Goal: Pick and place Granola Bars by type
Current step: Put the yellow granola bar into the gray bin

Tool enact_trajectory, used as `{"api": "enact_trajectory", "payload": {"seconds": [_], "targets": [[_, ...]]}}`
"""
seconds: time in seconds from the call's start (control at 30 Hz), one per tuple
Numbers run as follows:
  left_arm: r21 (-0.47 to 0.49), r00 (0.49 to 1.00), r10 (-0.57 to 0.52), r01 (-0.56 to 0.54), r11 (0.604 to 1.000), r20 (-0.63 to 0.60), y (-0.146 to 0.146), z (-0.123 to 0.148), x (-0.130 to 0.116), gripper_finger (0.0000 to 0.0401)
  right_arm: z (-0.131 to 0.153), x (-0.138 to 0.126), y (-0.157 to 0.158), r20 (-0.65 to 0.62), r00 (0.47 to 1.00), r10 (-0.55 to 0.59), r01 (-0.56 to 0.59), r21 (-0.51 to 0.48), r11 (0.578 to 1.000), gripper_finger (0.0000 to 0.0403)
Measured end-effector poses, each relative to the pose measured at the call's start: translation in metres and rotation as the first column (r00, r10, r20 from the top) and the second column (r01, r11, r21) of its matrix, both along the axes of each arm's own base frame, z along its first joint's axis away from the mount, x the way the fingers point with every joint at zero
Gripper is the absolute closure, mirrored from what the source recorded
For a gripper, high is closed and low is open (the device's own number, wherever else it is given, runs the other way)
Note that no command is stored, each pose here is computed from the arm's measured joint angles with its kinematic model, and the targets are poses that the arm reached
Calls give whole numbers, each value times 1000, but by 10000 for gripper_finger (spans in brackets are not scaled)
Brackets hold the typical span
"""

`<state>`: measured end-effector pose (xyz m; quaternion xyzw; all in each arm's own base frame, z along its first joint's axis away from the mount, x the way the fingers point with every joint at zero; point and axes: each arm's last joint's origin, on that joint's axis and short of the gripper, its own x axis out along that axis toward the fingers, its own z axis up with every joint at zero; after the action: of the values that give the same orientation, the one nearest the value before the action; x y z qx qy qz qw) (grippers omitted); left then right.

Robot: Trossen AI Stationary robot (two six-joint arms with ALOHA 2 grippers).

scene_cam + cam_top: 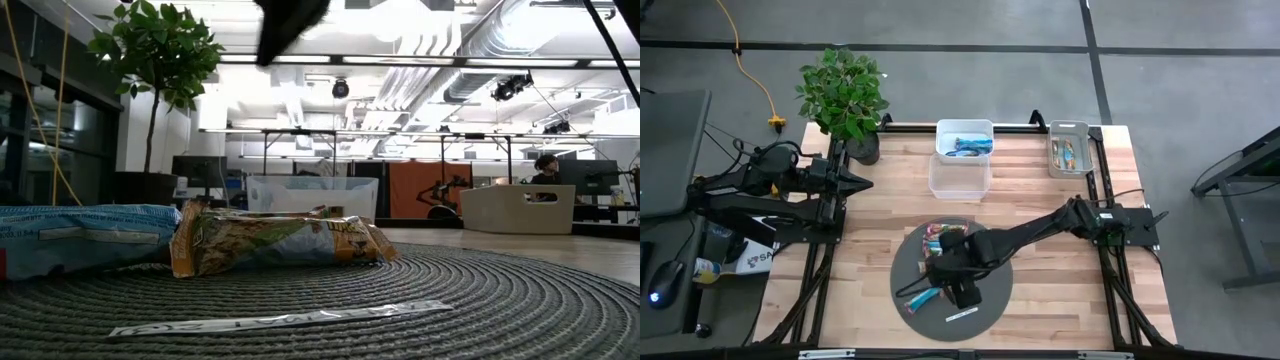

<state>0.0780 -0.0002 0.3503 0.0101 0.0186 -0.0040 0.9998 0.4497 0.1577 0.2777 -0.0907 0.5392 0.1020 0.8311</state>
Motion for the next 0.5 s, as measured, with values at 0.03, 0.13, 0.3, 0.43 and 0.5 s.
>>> {"api": "enact_trajectory", "payload": {"seconds": [0.03,0.13,0.3,0.43,0.5], "targets": [[0,1000,0,0,1000,0,0,0,0,400,6,0,-2,24,1000,4,-4,-1,1000,183],[0,1000,0,0,1000,0,0,0,0,400,14,2,-9,68,998,14,-14,-2,1000,183],[0,1000,0,0,1000,0,0,0,0,400,15,4,-15,74,997,20,-21,15,1000,183],[0,1000,0,0,1000,0,0,0,0,400,16,6,-15,93,996,15,-17,20,1000,183],[0,1000,0,0,1000,0,0,0,0,400,17,7,-14,103,995,8,-11,27,1000,183]]}}
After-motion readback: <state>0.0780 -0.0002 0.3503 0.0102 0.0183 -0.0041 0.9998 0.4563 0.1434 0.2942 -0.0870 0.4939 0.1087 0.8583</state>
